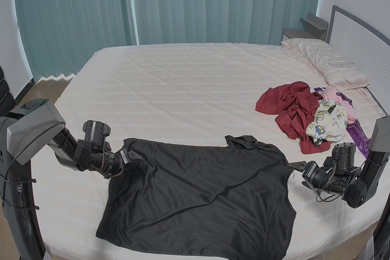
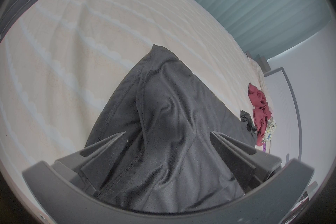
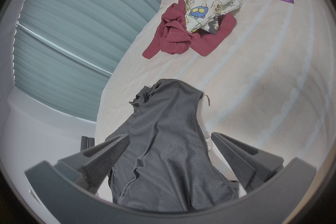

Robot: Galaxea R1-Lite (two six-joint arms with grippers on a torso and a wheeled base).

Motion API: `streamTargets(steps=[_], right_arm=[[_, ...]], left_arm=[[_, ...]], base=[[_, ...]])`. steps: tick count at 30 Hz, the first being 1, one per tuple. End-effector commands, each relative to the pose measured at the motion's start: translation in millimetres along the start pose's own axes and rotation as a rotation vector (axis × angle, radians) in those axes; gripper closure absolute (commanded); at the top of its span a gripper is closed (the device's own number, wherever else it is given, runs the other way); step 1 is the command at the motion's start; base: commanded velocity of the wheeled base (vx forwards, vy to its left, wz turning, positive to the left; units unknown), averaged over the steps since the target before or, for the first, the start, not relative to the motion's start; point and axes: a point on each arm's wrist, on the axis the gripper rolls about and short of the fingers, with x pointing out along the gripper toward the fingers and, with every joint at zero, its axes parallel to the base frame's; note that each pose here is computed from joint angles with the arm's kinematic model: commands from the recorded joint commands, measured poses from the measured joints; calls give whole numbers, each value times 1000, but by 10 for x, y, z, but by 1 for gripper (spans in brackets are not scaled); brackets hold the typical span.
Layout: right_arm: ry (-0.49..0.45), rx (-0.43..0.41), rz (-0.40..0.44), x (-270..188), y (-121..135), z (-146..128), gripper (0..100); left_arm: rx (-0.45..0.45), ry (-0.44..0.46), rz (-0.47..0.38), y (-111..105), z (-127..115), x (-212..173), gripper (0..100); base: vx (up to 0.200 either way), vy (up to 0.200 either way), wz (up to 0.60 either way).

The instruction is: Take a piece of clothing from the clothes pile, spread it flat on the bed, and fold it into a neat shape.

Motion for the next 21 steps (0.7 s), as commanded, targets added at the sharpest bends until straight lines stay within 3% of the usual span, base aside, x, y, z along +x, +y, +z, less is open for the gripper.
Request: streamTargets(steps=[1,7,12,13,21], right_arm=[[-3,0,3,-8,4,5,0],[-4,-2,4,-11,7,7,0],[-6,0,2,-8,1,14,0],[-7,2,0,-7,-7,18,0],[-8,4,-3,-6,-15,23,0]], left_arm=[[23,7,22,1,-42,47,0],[100,-17,123,93,-94,135,0],[103,-9,128,117,-108,183,0],[104,-7,130,123,-115,210,100],[98,-19,137,140,-74,184,100]], base=[[0,0,0],[0,0,0],[0,0,0],[0,0,0],[0,0,0]])
